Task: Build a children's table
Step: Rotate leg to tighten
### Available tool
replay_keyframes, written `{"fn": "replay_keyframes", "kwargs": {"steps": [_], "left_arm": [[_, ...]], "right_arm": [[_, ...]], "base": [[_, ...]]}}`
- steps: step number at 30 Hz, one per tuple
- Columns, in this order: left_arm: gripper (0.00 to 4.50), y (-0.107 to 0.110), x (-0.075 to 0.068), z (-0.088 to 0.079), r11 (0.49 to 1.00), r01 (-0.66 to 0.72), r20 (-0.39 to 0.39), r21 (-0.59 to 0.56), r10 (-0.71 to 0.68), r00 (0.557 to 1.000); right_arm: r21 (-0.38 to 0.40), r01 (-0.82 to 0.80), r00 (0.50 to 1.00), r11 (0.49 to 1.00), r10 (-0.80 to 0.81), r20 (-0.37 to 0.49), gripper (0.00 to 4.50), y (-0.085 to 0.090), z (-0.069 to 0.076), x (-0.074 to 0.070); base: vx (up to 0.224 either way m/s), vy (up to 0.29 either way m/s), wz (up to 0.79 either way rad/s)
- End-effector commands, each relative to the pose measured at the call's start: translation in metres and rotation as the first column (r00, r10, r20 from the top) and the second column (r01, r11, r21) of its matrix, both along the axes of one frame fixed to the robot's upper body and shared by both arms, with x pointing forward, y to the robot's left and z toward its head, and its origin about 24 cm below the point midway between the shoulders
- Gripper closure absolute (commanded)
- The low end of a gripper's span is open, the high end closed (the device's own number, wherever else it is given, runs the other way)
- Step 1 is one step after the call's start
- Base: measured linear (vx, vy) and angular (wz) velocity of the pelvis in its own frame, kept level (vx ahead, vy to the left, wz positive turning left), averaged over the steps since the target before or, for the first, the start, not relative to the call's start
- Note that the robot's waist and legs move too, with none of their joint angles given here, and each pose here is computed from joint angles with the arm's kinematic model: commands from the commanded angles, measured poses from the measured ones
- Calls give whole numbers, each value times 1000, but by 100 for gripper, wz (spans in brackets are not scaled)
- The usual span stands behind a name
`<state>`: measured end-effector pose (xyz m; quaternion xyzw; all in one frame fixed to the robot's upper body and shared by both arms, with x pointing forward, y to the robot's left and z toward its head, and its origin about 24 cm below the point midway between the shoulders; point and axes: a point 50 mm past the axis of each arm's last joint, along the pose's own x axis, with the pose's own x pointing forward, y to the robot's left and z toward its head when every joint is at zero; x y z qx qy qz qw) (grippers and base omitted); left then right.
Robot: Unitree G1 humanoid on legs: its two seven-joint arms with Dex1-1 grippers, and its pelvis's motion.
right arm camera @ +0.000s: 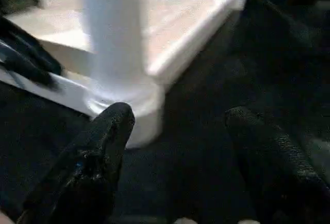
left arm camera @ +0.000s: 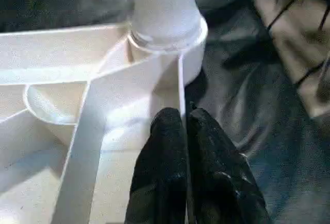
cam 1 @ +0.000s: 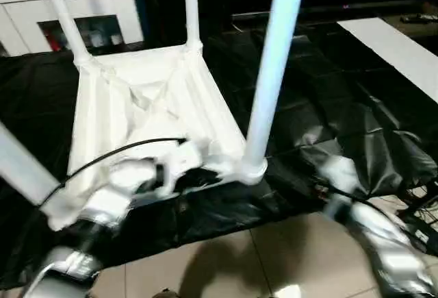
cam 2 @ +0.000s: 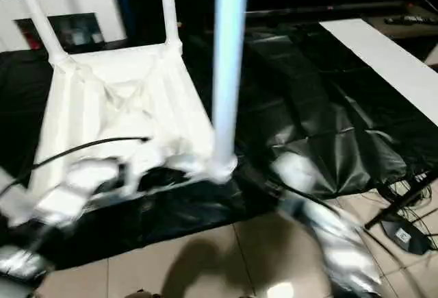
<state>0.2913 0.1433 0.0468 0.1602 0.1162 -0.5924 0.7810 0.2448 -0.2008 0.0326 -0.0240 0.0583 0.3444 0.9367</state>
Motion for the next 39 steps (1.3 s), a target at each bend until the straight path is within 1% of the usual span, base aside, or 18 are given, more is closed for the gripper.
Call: {"fn": "replay_keyframes", "kwargs": {"steps": [1,2,4,5,6,8,12,14,16,19,21,24,27,28,30,33,36,39], "left_arm": [[386,-2,-3,6,998,28,30,-48,-26,999],[384,-2,-3,7,998,25,34,-53,-23,999],[349,8,2,35,954,-157,134,-255,195,971],[349,8,2,35,954,-157,134,-255,195,971],[349,17,3,39,907,-304,109,-293,348,931],[349,24,3,38,838,-439,58,-325,481,875],[349,38,-12,27,619,-644,-76,-449,692,718],[349,38,-24,22,585,-690,-19,-427,757,653],[349,37,-28,23,570,-696,2,-437,775,633],[349,35,-43,29,474,-737,22,-482,847,531],[349,33,-48,29,456,-748,11,-481,857,515],[349,28,-68,19,461,-762,10,-455,858,513],[330,34,-74,7,408,-813,-44,-414,884,466],[311,38,-79,0,376,-837,-63,-398,899,434],[302,38,-80,-2,374,-840,-66,-394,900,432],[281,40,-91,-12,316,-883,-111,-346,921,373],[242,42,-96,-11,286,-890,-95,-354,936,339],[235,45,-96,-16,242,-906,-93,-348,952,291]], "right_arm": [[16,27,999,1000,-27,21,116,-5,8,1],[16,30,999,999,-31,19,116,-6,8,1],[16,116,992,993,-115,-48,116,-20,7,-2],[16,116,992,993,-115,-48,116,-20,7,-2],[11,167,985,986,-166,-54,116,-23,9,-1],[12,224,973,974,-223,-54,116,-24,10,1],[-68,336,942,939,-336,14,116,-15,8,6],[-68,339,940,938,-340,-7,116,0,2,2],[-74,334,942,940,-335,4,116,5,2,0],[-64,346,938,936,-347,3,116,13,1,-3],[-69,348,937,935,-349,1,116,14,0,-4],[-108,352,935,930,-354,-3,116,10,-5,-10],[-47,395,917,917,-397,-48,116,3,-5,-14],[-53,396,915,917,-399,-62,116,-1,-6,-17],[-65,391,916,918,-395,-66,116,-2,-8,-18],[-84,347,933,934,-353,-72,116,-3,-8,-18],[-60,336,938,940,-339,-70,116,-3,-5,-14],[-84,304,947,949,-311,-84,116,-8,-7,-12]], "base": [[0,0,0],[0,0,0],[0,0,0],[0,0,0],[0,0,0],[0,0,0],[0,0,0],[0,0,0],[-14,-33,37],[41,-91,61],[30,-187,71],[-14,-232,71],[-35,-229,40],[1,-224,18],[2,-195,32],[2,-130,10],[-1,-26,-2],[-33,79,1]]}}
